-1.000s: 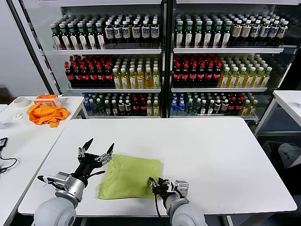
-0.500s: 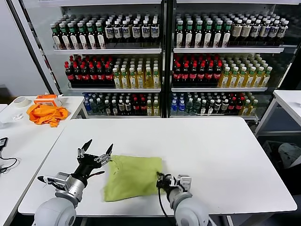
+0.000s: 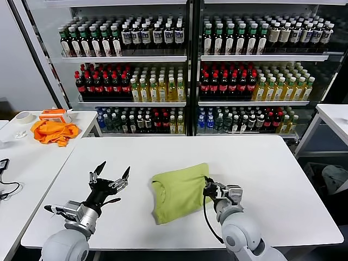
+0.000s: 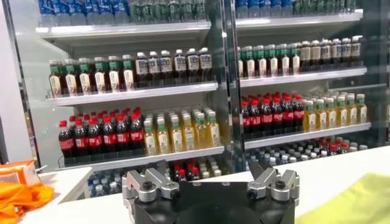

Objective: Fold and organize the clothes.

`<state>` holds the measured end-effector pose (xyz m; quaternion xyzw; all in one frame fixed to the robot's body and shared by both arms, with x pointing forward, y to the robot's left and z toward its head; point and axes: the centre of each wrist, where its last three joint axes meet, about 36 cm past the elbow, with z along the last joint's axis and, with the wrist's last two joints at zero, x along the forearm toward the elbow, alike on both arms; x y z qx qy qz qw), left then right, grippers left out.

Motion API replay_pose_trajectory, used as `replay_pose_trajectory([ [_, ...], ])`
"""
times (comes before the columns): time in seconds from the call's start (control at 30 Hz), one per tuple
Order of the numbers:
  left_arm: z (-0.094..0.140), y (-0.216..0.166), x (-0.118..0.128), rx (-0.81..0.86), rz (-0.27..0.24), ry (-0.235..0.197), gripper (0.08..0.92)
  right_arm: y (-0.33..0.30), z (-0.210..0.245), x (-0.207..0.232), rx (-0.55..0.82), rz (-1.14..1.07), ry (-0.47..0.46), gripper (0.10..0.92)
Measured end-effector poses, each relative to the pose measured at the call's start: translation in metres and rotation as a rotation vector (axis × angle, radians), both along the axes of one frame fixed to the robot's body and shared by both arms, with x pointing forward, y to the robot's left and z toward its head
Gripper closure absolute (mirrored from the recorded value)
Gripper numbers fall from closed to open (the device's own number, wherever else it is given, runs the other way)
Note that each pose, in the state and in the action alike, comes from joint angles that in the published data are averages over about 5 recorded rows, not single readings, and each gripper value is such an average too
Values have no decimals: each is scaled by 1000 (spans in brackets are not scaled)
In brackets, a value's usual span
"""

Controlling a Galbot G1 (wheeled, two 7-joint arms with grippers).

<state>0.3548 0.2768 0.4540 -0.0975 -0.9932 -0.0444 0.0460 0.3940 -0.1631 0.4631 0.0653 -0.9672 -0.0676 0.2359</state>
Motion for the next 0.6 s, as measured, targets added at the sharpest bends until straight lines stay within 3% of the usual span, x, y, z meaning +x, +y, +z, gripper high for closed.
replay_pose_trajectory([
  [0.37, -12, -5, -3, 8, -10, -1, 177, -13, -10, -19, -19, -33, 24, 916],
  [0.6, -21, -8, -4, 20, -6, -27, 177, -22, -16, -21, -47, -52, 26, 900],
])
